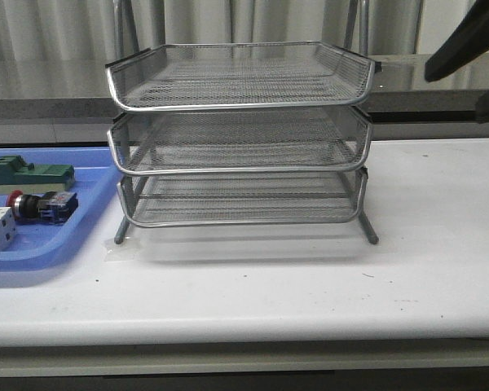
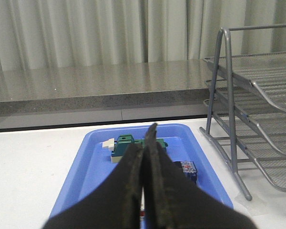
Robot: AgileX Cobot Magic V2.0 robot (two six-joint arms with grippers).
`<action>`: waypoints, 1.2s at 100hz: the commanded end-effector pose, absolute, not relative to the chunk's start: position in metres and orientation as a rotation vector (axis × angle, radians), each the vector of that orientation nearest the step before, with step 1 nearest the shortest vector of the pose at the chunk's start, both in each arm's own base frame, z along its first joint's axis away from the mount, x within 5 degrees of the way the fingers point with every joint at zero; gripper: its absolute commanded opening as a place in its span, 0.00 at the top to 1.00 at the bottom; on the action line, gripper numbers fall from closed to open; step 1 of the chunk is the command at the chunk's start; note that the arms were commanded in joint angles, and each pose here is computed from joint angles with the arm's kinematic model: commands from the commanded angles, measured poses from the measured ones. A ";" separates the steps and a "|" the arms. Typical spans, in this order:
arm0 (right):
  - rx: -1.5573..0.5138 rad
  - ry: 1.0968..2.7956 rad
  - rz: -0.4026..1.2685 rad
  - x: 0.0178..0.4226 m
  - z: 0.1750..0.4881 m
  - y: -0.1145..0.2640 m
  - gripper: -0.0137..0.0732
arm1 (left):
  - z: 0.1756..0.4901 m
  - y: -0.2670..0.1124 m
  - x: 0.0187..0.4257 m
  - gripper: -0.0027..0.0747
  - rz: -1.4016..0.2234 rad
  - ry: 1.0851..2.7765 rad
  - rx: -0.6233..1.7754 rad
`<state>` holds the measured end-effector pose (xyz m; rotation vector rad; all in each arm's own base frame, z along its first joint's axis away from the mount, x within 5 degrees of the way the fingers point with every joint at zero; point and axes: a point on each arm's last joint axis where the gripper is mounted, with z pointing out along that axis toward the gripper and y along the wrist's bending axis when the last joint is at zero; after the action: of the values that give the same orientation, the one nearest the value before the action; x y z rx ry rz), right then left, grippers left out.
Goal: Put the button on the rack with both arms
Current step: 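Move the right gripper toward the middle tier of the wire rack, then grasp the front rim of the middle mesh tier with the right gripper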
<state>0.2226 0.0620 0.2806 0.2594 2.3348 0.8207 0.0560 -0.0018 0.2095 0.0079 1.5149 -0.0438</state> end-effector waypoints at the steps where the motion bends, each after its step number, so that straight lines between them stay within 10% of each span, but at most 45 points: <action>1: 0.279 2.248 0.861 0.241 0.286 0.065 0.35 | 0.207 -0.002 0.054 0.99 -0.060 1.437 0.003; 63: 0.318 2.285 1.114 0.294 0.215 0.084 0.36 | 0.207 -0.002 0.054 0.99 -0.060 1.437 0.003; 120: 0.278 2.246 1.181 0.326 0.215 0.091 0.36 | 0.207 -0.002 0.054 0.99 -0.060 1.437 0.003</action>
<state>0.3216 0.0875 0.1934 0.3167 2.3341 1.1033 0.0560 -0.0018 0.2095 0.0079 1.5149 -0.0438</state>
